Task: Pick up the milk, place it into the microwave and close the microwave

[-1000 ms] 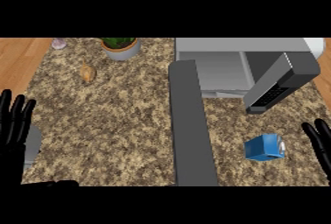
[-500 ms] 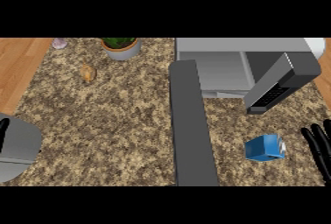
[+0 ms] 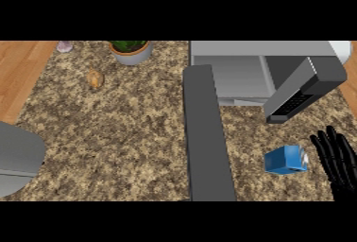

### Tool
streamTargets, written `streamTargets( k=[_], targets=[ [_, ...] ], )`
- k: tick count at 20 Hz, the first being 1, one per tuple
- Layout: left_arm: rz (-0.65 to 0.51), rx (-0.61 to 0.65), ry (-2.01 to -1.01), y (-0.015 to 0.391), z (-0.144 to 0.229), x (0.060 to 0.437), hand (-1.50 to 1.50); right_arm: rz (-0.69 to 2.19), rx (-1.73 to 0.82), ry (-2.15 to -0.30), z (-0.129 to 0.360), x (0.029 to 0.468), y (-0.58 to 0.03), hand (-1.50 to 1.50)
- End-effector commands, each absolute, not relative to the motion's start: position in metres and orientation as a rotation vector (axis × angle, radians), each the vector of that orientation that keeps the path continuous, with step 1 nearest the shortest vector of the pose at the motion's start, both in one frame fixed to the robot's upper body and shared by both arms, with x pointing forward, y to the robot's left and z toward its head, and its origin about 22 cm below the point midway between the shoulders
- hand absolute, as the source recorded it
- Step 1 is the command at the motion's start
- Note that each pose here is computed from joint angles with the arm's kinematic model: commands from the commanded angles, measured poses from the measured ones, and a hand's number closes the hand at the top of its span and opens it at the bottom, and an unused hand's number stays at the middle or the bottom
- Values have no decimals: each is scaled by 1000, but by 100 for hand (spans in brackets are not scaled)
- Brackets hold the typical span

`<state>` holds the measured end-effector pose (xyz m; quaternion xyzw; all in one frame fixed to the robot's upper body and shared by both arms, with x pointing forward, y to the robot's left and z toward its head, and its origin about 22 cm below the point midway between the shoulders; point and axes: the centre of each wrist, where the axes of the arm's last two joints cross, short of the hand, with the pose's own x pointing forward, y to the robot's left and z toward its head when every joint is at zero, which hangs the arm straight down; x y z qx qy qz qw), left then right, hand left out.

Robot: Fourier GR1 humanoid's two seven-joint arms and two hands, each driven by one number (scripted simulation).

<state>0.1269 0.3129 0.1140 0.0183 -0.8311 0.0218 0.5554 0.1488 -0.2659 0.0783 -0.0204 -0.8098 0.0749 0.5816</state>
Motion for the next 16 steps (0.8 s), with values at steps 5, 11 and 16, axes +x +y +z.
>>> streamTargets(
  k=[5,11,16],
  targets=[
    [33,36,-1967,337,115,109,-150,110,-131,-1832,42,168,-296,-150],
    [27,45,-1953,331,114,113,-150,101,-184,-1802,-8,165,-317,-150],
    [32,44,-1965,332,119,106,-150,113,-188,-1771,-29,165,-336,-150]
  ],
)
